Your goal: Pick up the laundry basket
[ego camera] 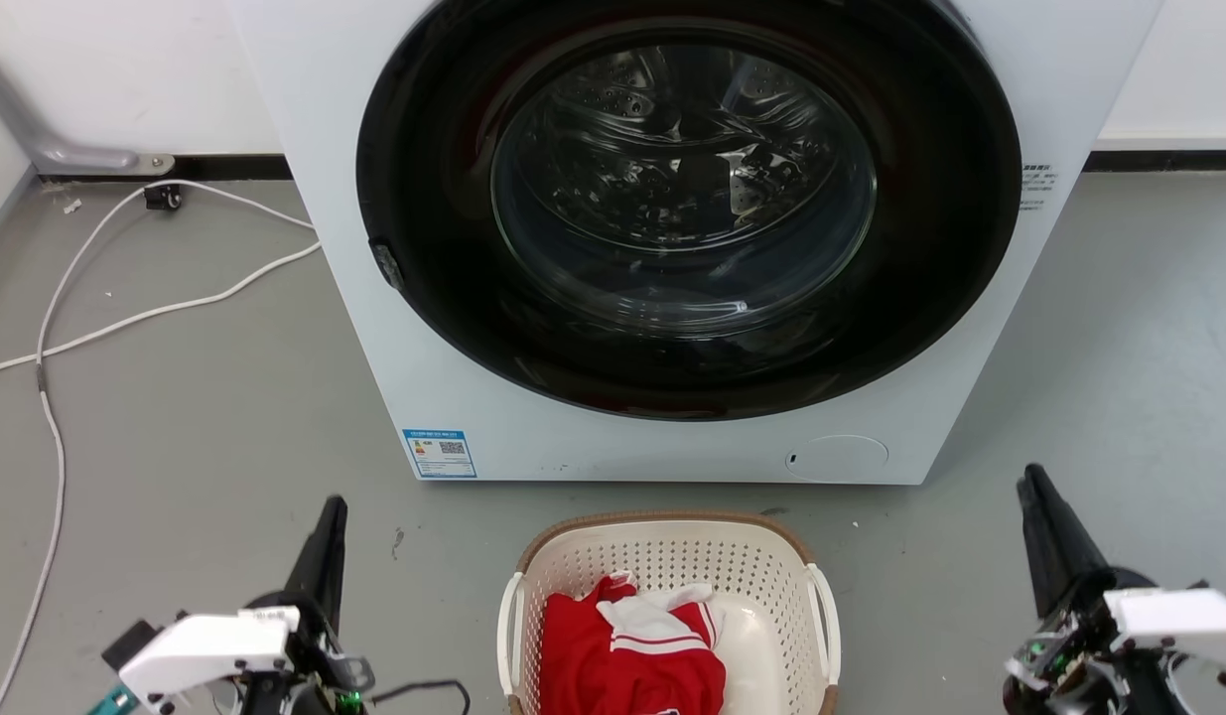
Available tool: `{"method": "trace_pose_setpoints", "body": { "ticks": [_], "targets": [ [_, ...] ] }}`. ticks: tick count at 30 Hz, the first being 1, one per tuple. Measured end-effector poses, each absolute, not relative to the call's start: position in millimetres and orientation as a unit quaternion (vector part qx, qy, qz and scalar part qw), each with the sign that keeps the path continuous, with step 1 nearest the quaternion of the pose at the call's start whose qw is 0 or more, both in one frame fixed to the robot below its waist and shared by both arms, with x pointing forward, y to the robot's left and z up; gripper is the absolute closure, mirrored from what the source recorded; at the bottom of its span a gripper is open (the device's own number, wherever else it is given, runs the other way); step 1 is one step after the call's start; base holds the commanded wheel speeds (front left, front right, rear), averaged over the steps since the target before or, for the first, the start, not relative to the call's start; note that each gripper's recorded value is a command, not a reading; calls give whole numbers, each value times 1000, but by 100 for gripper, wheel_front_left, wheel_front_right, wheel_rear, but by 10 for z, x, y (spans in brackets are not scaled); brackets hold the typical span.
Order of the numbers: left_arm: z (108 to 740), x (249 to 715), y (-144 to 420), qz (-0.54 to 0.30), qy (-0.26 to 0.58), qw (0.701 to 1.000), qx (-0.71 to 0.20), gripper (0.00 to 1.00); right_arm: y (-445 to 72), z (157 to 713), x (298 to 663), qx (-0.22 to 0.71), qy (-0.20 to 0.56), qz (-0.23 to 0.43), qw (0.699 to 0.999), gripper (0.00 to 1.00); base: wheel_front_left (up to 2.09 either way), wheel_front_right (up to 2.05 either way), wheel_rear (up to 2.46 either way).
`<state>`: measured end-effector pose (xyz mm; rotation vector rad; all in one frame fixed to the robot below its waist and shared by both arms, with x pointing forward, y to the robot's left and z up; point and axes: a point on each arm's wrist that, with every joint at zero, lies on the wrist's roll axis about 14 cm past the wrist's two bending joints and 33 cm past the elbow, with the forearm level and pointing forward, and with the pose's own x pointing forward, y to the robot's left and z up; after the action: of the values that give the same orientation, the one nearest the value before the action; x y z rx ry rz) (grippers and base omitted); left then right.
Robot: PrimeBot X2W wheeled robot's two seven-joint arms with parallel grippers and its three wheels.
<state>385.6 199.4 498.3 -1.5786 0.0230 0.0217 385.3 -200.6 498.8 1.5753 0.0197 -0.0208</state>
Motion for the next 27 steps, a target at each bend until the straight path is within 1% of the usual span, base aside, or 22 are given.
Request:
{"method": "trace_pose_setpoints", "body": {
  "ticks": [5,17,19,20,23,24,25,27],
  "targets": [
    [4732,3727,1987,39,34,700,-712,0,-1999,4730,3717,711,34,-39,702,0,0,0,0],
    [4838,3724,2057,44,5,719,-694,0,-2016,4816,3717,696,12,-42,716,0,0,0,0],
    [4842,3708,2121,53,-3,729,-683,0,-2046,4840,3718,687,5,-44,725,0,0,0,0],
    [4842,3708,2121,53,-3,729,-683,0,-2046,4840,3718,687,5,-44,725,0,0,0,0],
    [4852,3696,2230,67,-16,740,-669,0,-2111,4833,3709,662,0,-54,747,0,0,0,0],
    [4852,3696,2230,67,-16,740,-669,0,-2111,4833,3709,662,0,-54,747,0,0,0,0],
    [4851,3690,2259,71,-20,746,-662,0,-2122,4849,3711,644,-3,-54,763,0,0,0,0],
    [4860,3683,2288,75,-24,755,-651,0,-2136,4879,3716,627,-7,-53,777,0,0,0,0]
  ]
}}
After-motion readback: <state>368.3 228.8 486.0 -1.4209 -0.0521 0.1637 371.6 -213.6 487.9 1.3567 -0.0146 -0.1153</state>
